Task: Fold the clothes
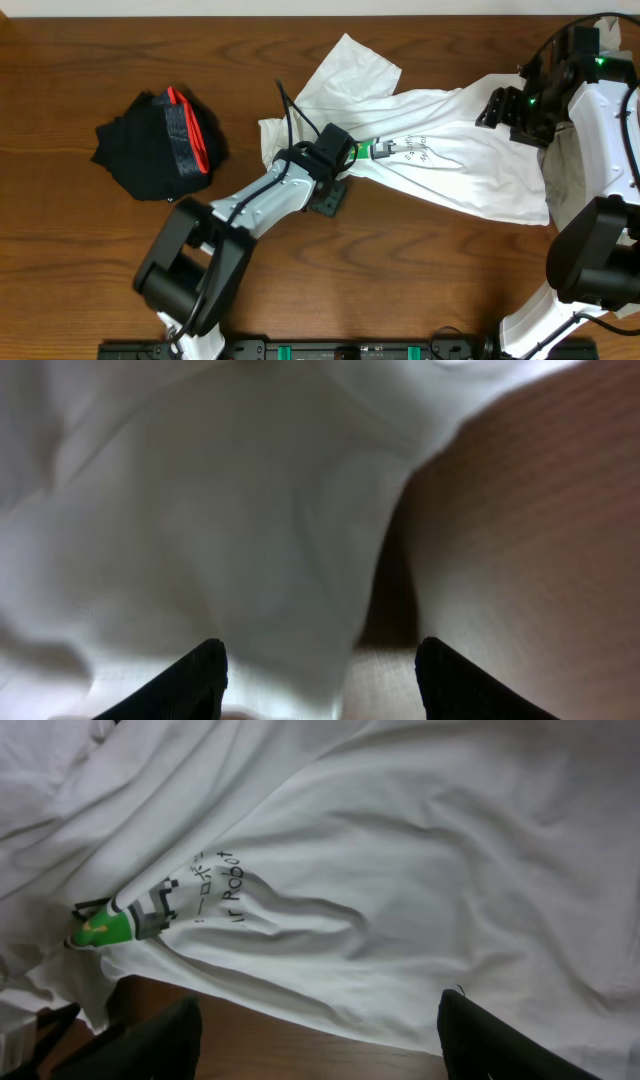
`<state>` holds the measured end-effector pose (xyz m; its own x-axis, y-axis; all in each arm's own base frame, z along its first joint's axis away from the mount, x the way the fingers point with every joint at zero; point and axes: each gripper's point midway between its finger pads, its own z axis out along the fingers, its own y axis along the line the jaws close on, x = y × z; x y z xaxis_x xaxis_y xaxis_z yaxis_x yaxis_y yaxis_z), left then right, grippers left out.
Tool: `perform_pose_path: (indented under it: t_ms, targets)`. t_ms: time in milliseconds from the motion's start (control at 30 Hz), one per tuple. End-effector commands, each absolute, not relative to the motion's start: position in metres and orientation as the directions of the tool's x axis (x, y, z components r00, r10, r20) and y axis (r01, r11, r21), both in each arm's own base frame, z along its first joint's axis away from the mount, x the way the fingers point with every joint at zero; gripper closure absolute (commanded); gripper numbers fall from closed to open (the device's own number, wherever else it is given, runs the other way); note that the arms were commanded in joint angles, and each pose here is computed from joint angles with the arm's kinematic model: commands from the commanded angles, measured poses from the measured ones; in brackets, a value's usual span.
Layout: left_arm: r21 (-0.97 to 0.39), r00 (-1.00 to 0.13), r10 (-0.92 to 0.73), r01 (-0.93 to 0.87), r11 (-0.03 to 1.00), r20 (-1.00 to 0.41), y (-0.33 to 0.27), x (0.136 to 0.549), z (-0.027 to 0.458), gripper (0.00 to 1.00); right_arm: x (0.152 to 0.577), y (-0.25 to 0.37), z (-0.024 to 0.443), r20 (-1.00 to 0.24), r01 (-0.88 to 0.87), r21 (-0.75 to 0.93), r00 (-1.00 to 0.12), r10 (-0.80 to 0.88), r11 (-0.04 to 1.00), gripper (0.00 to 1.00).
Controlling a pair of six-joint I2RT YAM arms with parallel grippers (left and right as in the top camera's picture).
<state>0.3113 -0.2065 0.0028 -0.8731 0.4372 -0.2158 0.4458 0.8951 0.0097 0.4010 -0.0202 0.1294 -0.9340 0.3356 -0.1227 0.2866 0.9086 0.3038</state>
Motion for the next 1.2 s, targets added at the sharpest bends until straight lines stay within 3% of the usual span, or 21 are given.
perform_pose_path:
  t_ms: [0, 100, 167, 233, 300, 767, 900, 1167]
  targets:
    - [0.049, -0.851, 0.484, 0.485, 0.873, -0.205, -0.203, 0.315, -0.011, 0.37, 0.401, -0.015, 0.134, -0.133, 0.256, 0.311, -0.942, 0.309, 0.915, 0.26]
    - [0.053, -0.846, 0.499, 0.498, 0.865, -0.188, -0.203, 0.315, -0.023, 0.47, 0.400, -0.015, 0.134, -0.130, 0.257, 0.311, -0.942, 0.309, 0.915, 0.26]
    - [0.055, -0.850, 0.501, 0.499, 0.865, -0.162, -0.201, 0.311, -0.031, 0.63, 0.400, -0.015, 0.134, -0.130, 0.257, 0.311, -0.942, 0.309, 0.915, 0.27]
    - [0.056, -0.853, 0.502, 0.499, 0.864, -0.143, -0.199, 0.308, -0.033, 0.86, 0.400, -0.015, 0.134, -0.128, 0.258, 0.311, -0.942, 0.309, 0.915, 0.27]
    - [0.057, -0.855, 0.500, 0.497, 0.866, -0.138, -0.198, 0.307, -0.024, 0.94, 0.399, -0.015, 0.134, -0.124, 0.259, 0.310, -0.943, 0.309, 0.915, 0.27]
    - [0.245, -0.880, 0.360, 0.293, 0.924, -0.308, -0.124, 0.309, 0.145, 0.94, 0.383, -0.014, 0.130, -0.079, 0.218, 0.288, -0.965, 0.250, 0.932, 0.29]
    - [0.225, -0.888, 0.286, 0.215, 0.950, -0.359, -0.105, 0.308, 0.165, 0.94, 0.375, -0.008, 0.124, -0.049, 0.206, 0.287, -0.972, 0.229, 0.935, 0.30]
    - [0.213, -0.881, 0.260, 0.187, 0.959, -0.395, -0.100, 0.309, 0.175, 0.94, 0.344, 0.043, 0.090, 0.038, 0.036, 0.316, -0.999, 0.025, 0.948, 0.32]
